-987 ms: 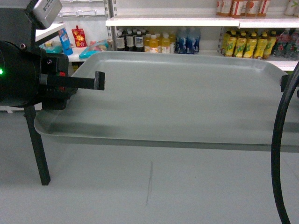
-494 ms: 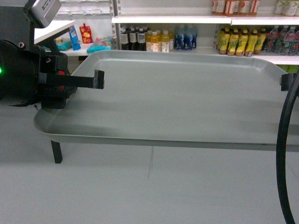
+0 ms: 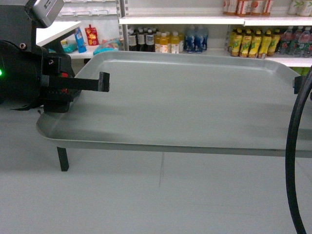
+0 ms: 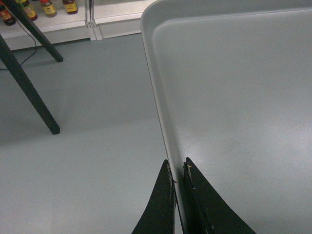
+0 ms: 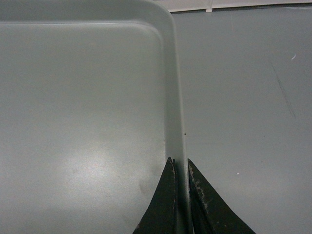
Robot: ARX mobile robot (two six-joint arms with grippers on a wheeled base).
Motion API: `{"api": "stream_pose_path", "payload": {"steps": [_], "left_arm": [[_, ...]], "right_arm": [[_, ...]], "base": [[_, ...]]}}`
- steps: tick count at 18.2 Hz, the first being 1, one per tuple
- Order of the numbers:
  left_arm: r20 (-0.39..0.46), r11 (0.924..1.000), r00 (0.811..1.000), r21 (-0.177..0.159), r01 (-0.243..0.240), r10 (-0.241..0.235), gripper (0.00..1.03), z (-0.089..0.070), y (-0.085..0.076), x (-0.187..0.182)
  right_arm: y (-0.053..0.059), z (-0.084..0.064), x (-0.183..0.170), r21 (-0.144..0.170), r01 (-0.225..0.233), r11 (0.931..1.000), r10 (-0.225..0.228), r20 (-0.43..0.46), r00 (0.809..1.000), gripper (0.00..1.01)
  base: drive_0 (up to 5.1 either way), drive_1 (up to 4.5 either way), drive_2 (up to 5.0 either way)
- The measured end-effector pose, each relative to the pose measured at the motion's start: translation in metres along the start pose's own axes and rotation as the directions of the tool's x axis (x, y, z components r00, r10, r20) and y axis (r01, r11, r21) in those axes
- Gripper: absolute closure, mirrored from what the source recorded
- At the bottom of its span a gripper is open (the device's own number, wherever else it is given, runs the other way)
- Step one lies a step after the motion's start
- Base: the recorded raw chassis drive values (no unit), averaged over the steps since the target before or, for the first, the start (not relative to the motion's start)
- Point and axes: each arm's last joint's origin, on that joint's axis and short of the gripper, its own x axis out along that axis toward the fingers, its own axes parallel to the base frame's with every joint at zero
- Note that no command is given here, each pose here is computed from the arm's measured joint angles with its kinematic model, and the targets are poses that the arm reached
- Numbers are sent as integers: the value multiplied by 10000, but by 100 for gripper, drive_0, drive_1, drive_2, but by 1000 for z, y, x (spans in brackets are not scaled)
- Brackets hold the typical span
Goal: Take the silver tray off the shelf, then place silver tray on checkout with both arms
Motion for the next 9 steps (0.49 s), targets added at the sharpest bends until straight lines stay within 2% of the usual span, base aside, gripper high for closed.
{"api": "stream_pose_path", "payload": {"steps": [9], "left_arm": [[-8,10000,10000,5,0,0,99,0,0,0]], "right_arm": [[0,0,0,0,1,10000,-1,-4,10000,98]], "base": [[-494,252,252]]}}
